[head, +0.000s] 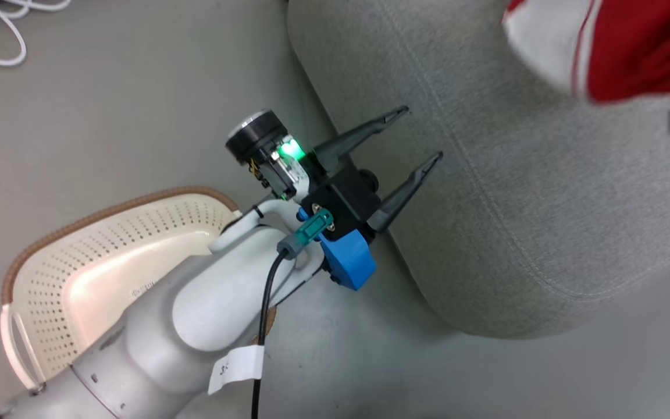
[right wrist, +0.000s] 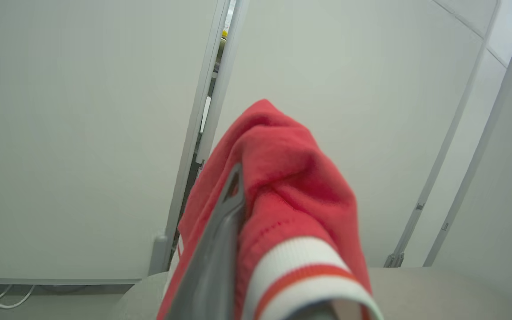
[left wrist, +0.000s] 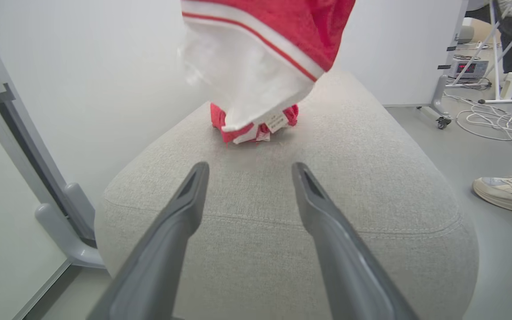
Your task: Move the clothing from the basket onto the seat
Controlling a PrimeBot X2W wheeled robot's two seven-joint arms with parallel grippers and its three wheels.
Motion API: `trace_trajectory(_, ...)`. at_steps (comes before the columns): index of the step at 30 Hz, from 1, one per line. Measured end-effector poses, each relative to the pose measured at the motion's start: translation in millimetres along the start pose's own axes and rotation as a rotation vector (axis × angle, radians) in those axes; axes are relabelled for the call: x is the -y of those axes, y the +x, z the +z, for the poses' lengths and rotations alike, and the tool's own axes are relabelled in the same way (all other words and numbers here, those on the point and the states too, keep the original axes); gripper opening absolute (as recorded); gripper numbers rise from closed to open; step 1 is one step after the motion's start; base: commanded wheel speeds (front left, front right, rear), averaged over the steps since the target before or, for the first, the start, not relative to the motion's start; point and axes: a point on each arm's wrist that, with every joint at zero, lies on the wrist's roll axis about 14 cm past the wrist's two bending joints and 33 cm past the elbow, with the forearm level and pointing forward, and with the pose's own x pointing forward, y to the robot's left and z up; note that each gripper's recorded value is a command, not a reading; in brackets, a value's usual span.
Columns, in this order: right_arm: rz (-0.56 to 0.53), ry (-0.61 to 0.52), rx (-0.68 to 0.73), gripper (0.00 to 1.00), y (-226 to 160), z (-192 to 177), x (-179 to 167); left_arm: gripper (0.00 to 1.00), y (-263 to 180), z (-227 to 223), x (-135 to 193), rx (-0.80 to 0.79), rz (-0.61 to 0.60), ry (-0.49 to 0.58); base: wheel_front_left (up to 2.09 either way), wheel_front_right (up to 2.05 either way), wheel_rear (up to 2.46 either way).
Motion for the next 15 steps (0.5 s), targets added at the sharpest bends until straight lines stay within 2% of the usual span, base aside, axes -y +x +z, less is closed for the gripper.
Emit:
trace_trajectory(5, -0.093, -0.089, 0.140, 0.00, 45.2, 32.0, 42.6, 1.00, -1.4, -21.1, -18.9, -0.010, 0.009, -0.011, 0.00, 0.00, 0.00)
trace_trajectory(8, -0.147, -0.147, 0.178, 0.00, 59.4, 37.4, 65.1, 1.00, -4.1, -37.6, -28.3, -0.021, 0.014, -0.026, 0.00, 0.00, 0.00)
trace_trajectory(12, -0.203, -0.209, 0.134, 0.00, 70.2, 14.4, 90.6, 1.00, -7.3, -55.9, -40.8, -0.022, 0.025, -0.041, 0.00, 0.00, 0.00)
trace_trajectory(15, -0.239, -0.220, 0.037, 0.00, 70.7, -26.7, 103.0, 1.00, -10.6, -70.8, -49.7, -0.026, 0.034, -0.052, 0.00, 0.00, 0.00)
